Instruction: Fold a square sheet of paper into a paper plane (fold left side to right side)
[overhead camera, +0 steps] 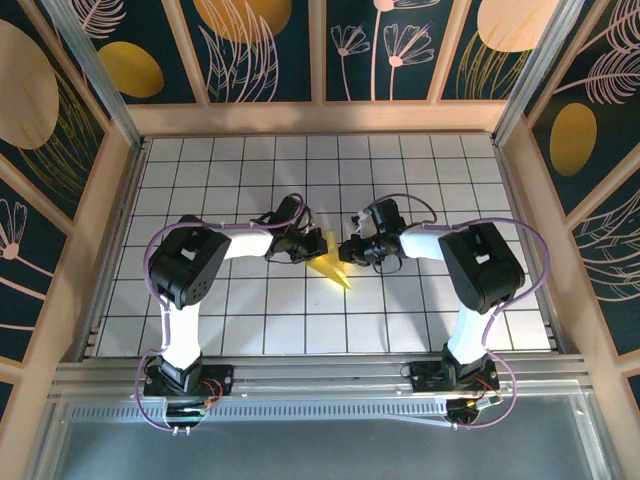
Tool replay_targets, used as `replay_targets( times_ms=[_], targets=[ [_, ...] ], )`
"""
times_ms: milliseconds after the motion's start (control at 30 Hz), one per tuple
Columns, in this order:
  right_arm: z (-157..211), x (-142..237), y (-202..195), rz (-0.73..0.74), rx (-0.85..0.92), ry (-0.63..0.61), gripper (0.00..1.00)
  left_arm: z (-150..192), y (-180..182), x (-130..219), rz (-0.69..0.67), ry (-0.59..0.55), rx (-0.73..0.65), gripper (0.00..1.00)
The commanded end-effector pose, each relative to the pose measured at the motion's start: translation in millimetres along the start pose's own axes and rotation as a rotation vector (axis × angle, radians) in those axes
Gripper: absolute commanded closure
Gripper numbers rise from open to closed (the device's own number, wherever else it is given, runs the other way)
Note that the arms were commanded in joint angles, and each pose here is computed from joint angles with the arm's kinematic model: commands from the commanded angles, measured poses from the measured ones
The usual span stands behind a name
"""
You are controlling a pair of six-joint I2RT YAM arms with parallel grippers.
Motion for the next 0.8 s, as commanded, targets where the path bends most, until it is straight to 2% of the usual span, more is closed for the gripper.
replay_targets(
  times_ms=[0, 167, 333, 433, 767],
  targets=[
    [-12, 20, 13, -0.022, 0.012, -0.062, 0.75, 12, 52, -10, -0.179, 0.01, 0.056, 1.0],
    [-10, 37, 14, -0.009, 0.016, -0.072, 0.71, 12, 53, -10, -0.183, 0.01, 0.056, 1.0],
    [13, 40, 29, -0.12, 0.018, 0.002, 0.91, 11, 52, -9, -0.185, 0.006, 0.056, 1.0],
    [32, 34, 37, -0.201, 0.011, 0.064, 1.0, 11, 53, -9, -0.186, 0.007, 0.056, 1.0],
    [51, 9, 33, -0.211, 0.005, 0.143, 1.0, 10, 51, -8, -0.188, 0.004, 0.054, 1.0]
  ],
)
Point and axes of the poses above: each hand's point on the last joint's axis, 136 mm out from that joint toward the fingers, its own x axis back along the fingers, its own y axis along the line the jaws close on, z = x × y, the point moved 3 cm from there along x, back along the fingers, and after that the axes turned 7 degrees about x, right-handed, at the moved point
